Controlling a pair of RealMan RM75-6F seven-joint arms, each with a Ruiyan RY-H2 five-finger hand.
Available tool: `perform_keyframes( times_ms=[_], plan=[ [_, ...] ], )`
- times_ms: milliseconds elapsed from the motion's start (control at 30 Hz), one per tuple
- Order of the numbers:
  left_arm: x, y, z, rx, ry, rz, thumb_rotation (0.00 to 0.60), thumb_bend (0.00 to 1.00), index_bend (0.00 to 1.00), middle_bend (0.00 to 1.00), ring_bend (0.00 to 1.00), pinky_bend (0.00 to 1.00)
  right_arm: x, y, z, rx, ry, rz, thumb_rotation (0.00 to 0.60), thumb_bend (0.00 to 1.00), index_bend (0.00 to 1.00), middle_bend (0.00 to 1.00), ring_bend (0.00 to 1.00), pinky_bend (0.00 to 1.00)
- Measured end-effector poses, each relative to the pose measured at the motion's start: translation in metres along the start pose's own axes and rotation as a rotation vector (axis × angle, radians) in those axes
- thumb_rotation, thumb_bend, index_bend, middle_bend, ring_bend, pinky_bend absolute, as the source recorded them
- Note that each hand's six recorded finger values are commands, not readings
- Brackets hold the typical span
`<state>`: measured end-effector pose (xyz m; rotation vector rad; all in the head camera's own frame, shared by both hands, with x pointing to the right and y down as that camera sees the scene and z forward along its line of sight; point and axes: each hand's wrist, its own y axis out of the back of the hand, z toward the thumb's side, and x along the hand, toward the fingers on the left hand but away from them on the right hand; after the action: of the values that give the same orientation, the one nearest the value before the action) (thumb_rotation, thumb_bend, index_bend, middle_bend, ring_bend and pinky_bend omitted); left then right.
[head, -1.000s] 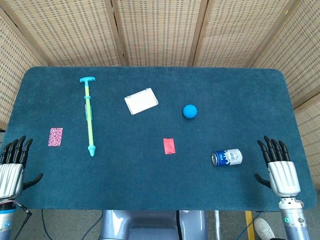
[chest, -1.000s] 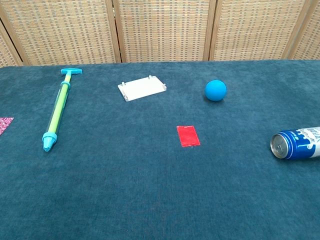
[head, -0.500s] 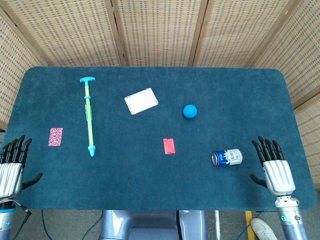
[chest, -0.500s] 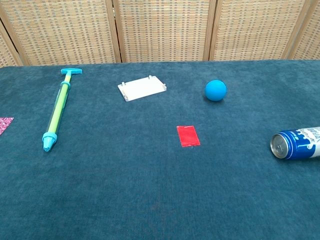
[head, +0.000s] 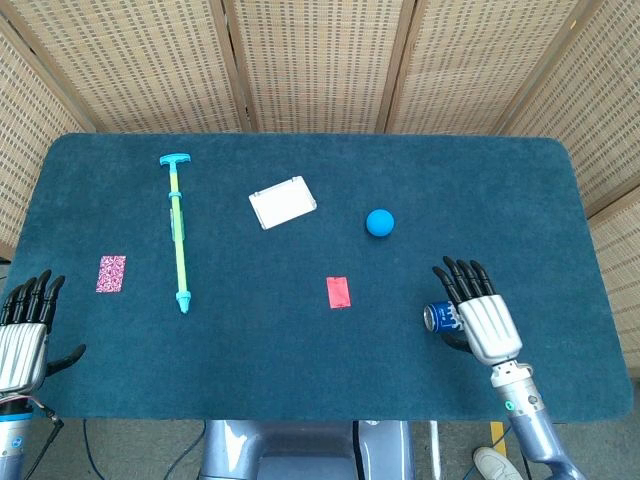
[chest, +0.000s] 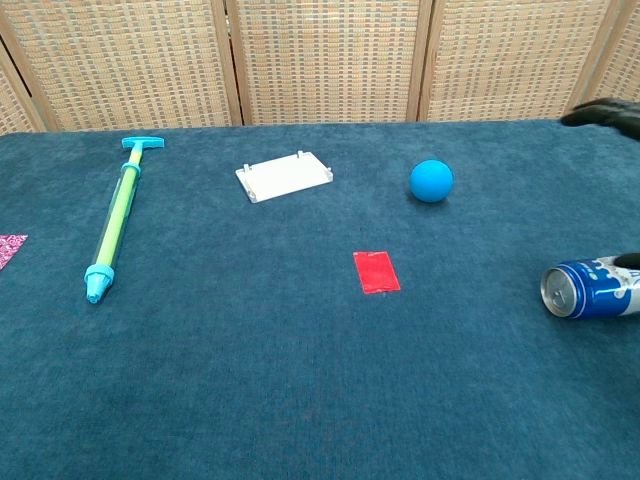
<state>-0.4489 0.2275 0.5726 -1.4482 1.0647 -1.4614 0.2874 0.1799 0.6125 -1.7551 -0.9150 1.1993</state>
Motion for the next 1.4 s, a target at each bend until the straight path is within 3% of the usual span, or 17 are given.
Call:
perform_keyframes(
  times_ms=[267,767,1400],
  plan=[
    [0.002,0.002,-0.005,-0.022,0.018,0.005,0.600,0.09,0.00,0.00,0.00,0.06,-0.034,-0.016,0.054,-0.063,0.047,0.045,0.600,0.14,0.03,0.00,0.00,0.00],
    [0.006,0.007,-0.015,-0.042,0.041,0.011,0.600,0.10,0.00,0.00,0.00,0.06,-0.064,-0.043,0.119,-0.088,0.033,0.118,0.600,0.14,0.03,0.00,0.00,0.00],
    [0.009,0.010,-0.022,-0.054,0.062,0.019,0.600,0.09,0.00,0.00,0.00,0.06,-0.081,-0.082,0.140,-0.041,0.015,0.131,0.600,0.14,0.03,0.00,0.00,0.00]
  ],
)
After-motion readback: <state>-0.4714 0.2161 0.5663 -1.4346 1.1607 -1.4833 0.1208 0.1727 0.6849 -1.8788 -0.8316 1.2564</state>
